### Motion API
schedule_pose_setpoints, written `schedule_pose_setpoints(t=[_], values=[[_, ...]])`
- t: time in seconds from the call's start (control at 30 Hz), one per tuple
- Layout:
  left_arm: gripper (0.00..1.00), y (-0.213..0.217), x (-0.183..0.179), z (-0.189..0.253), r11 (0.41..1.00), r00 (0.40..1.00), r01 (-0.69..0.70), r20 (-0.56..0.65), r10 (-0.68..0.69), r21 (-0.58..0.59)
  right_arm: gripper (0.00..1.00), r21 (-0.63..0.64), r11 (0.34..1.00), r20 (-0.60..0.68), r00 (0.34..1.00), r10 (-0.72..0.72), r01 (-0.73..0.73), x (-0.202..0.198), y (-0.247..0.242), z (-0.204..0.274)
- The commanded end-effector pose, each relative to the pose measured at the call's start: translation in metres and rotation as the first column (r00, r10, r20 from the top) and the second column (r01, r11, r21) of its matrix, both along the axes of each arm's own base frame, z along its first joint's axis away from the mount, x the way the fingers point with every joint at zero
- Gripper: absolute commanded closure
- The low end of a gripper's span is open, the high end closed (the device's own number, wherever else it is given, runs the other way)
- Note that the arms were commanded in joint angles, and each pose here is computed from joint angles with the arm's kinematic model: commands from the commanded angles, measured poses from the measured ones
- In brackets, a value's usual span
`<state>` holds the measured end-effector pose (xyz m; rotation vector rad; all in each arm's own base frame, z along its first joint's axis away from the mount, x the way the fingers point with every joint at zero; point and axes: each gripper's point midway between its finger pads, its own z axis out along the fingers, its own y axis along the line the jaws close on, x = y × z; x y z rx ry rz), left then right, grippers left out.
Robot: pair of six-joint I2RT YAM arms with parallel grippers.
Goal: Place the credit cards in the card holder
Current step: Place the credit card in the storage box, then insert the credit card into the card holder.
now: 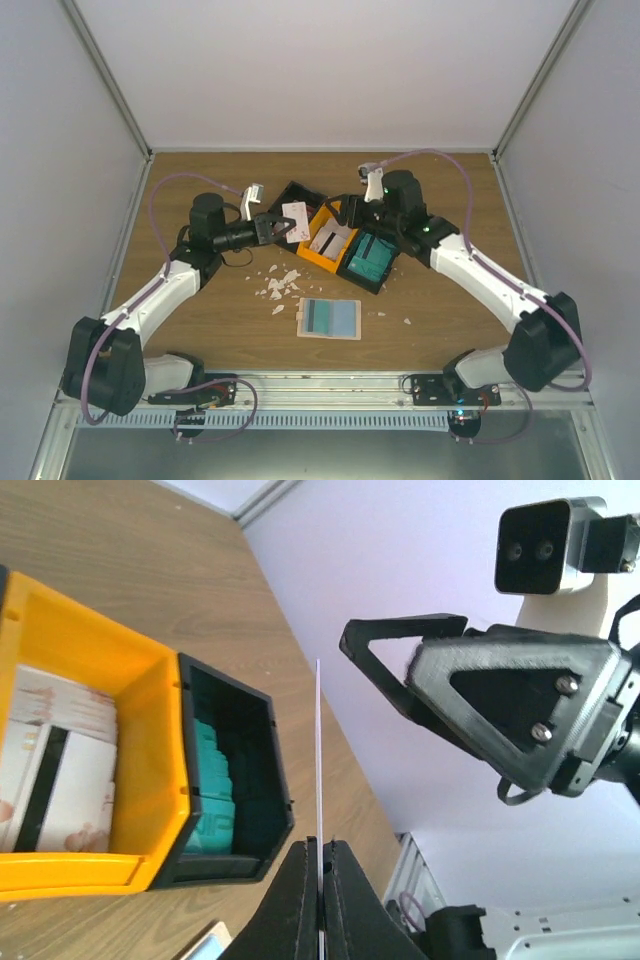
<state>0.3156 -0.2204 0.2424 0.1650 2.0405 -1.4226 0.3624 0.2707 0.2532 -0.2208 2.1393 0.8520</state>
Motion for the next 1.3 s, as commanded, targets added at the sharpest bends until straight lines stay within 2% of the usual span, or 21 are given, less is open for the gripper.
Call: schedule_pose_setpoints(t=[0.0, 0.13, 0.3, 0.53, 0.63, 0.73, 0.8, 0.87, 0.9, 1.03, 1.17, 1.27], values=[[1.0, -0.009, -0.019, 0.031, 0.994, 0.991, 0.085, 0.109, -0.078, -0.063, 0.38, 0.152, 0.948, 0.155, 0.954, 0.257, -0.28, -0.042, 0.028, 0.042], [1.0, -0.016, -0.036, 0.049, 0.982, 0.98, 0.154, 0.143, -0.137, -0.111, 0.38, 0.232, 0.883, 0.211, 0.907, 0.364, -0.409, -0.069, 0.037, 0.059], [1.0, -0.02, -0.055, 0.068, 0.961, 0.965, 0.222, 0.177, -0.193, -0.165, 0.38, 0.285, 0.847, 0.213, 0.891, 0.401, -0.449, -0.085, 0.036, 0.059], [1.0, -0.027, -0.066, 0.076, 0.946, 0.957, 0.263, 0.18, -0.23, -0.189, 0.48, 0.332, 0.768, 0.239, 0.836, 0.494, -0.548, -0.112, 0.04, 0.064], [1.0, -0.031, -0.07, 0.078, 0.939, 0.952, 0.282, 0.18, -0.248, -0.198, 0.55, 0.339, 0.753, 0.234, 0.825, 0.514, -0.565, -0.117, 0.042, 0.064], [1.0, -0.034, -0.073, 0.079, 0.934, 0.949, 0.294, 0.181, -0.26, -0.202, 0.66, 0.345, 0.749, 0.221, 0.825, 0.521, -0.566, -0.118, 0.044, 0.06], [1.0, -0.036, -0.075, 0.078, 0.933, 0.947, 0.3, 0.181, -0.265, -0.201, 0.77, 0.355, 0.747, 0.215, 0.827, 0.52, -0.562, -0.119, 0.044, 0.06], [0.99, -0.037, -0.073, 0.074, 0.937, 0.95, 0.292, 0.175, -0.26, -0.192, 0.95, 0.369, 0.746, 0.204, 0.831, 0.517, -0.554, -0.118, 0.044, 0.058], [0.95, -0.037, -0.07, 0.07, 0.944, 0.955, 0.275, 0.16, -0.248, -0.182, 0.99, 0.375, 0.754, 0.193, 0.841, 0.506, -0.54, -0.116, 0.044, 0.056], [0.67, -0.029, -0.05, 0.038, 0.989, 0.988, 0.134, 0.087, -0.128, -0.068, 0.99, 0.368, 0.801, 0.162, 0.88, 0.446, -0.473, -0.109, 0.037, 0.045], [0.54, -0.013, -0.04, 0.01, 0.999, 0.998, 0.002, 0.068, -0.005, 0.044, 0.99, 0.308, 0.873, 0.09, 0.925, 0.369, -0.378, -0.103, 0.025, 0.021], [0.47, -0.004, -0.043, -0.014, 0.994, 0.998, -0.038, 0.053, 0.032, 0.104, 1.0, 0.235, 0.929, -0.01, 0.955, 0.297, -0.287, -0.101, 0.011, -0.012]])
